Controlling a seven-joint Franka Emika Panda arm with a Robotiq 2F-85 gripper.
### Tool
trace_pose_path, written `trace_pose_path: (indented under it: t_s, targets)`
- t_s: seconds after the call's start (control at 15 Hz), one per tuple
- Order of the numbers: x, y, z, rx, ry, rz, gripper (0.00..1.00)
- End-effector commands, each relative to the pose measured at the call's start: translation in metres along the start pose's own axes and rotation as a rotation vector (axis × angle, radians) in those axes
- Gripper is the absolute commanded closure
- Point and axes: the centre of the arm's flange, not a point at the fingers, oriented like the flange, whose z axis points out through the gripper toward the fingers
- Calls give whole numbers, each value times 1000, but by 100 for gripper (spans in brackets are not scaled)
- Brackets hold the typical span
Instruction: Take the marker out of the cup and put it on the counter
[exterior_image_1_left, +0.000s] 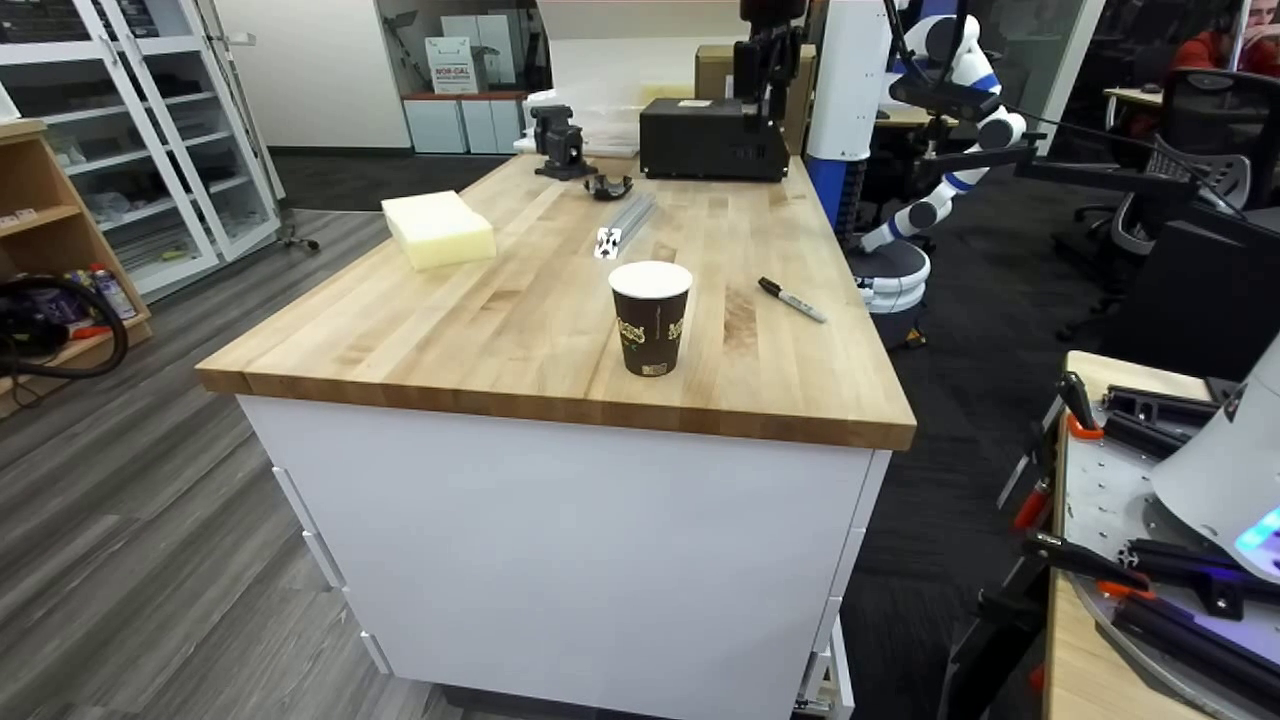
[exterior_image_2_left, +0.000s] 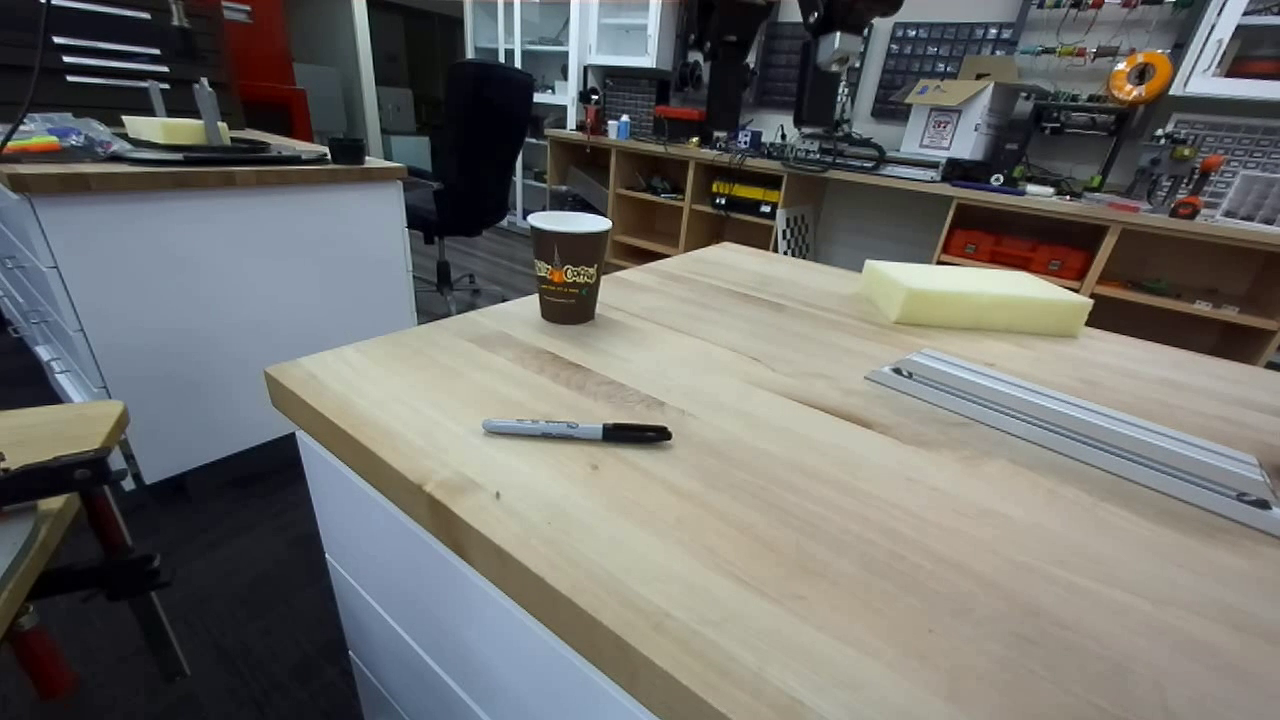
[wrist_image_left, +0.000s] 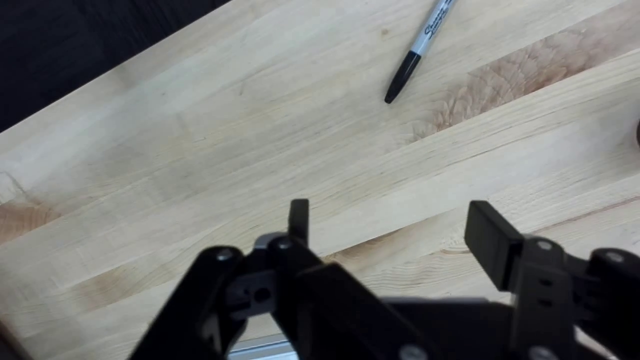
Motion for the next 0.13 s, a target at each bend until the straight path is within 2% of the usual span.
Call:
trace_pose_path:
  t_s: [0.0,0.07]
  targets:
    - [0,0,0,0,0,0,19]
    - [0,0,0,0,0,0,19]
